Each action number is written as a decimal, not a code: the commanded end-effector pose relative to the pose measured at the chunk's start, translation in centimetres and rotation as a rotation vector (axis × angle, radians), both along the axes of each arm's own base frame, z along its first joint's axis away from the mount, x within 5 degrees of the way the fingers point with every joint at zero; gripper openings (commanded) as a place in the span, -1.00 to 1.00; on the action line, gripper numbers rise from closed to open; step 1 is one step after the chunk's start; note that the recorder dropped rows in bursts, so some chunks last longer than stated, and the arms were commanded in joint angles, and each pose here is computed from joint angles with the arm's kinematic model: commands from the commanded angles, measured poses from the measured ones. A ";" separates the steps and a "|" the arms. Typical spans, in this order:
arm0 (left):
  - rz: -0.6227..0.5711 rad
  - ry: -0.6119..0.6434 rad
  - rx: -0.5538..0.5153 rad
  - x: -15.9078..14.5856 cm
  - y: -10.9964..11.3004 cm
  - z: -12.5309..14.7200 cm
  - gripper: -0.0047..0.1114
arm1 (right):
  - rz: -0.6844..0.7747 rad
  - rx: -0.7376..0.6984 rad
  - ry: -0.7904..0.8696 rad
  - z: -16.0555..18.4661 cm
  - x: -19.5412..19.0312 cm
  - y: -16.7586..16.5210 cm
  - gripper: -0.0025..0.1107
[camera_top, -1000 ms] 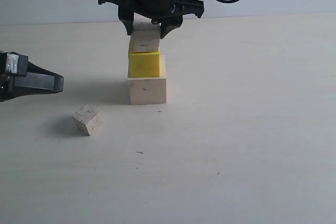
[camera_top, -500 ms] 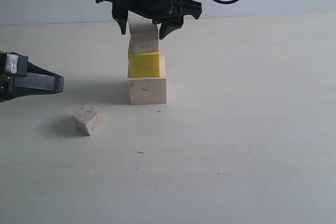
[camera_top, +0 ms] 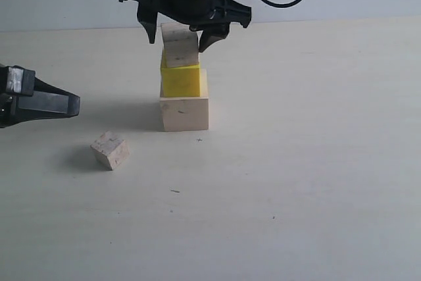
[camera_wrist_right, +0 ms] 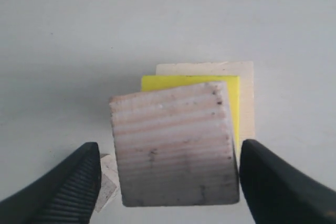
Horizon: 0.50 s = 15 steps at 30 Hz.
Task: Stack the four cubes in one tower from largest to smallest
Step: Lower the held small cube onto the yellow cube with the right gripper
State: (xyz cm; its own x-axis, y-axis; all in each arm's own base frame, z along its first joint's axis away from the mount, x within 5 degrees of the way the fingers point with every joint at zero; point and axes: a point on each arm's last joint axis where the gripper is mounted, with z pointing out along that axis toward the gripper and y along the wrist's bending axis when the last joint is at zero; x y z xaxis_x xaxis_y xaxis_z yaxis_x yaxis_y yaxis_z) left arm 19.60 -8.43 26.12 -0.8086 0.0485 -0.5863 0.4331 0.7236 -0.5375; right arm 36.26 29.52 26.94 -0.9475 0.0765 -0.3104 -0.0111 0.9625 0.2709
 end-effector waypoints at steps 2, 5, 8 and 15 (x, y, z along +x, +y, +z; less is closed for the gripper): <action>-0.009 -0.005 -0.007 -0.3 -0.1 0.2 -0.92 | 0.000 -0.009 0.013 0.2 -0.2 -0.1 0.29; -0.009 -0.005 -0.007 -0.3 -0.1 0.2 -0.92 | 0.000 -0.009 0.013 0.2 -0.2 -0.1 0.29; -0.009 -0.005 -0.007 -0.3 -0.1 0.2 -0.92 | 0.000 -0.003 0.018 0.2 -0.3 0.0 0.29; -0.009 -0.005 -0.007 -0.3 -0.1 0.2 -0.92 | 0.004 0.009 0.028 0.2 -0.3 0.1 0.29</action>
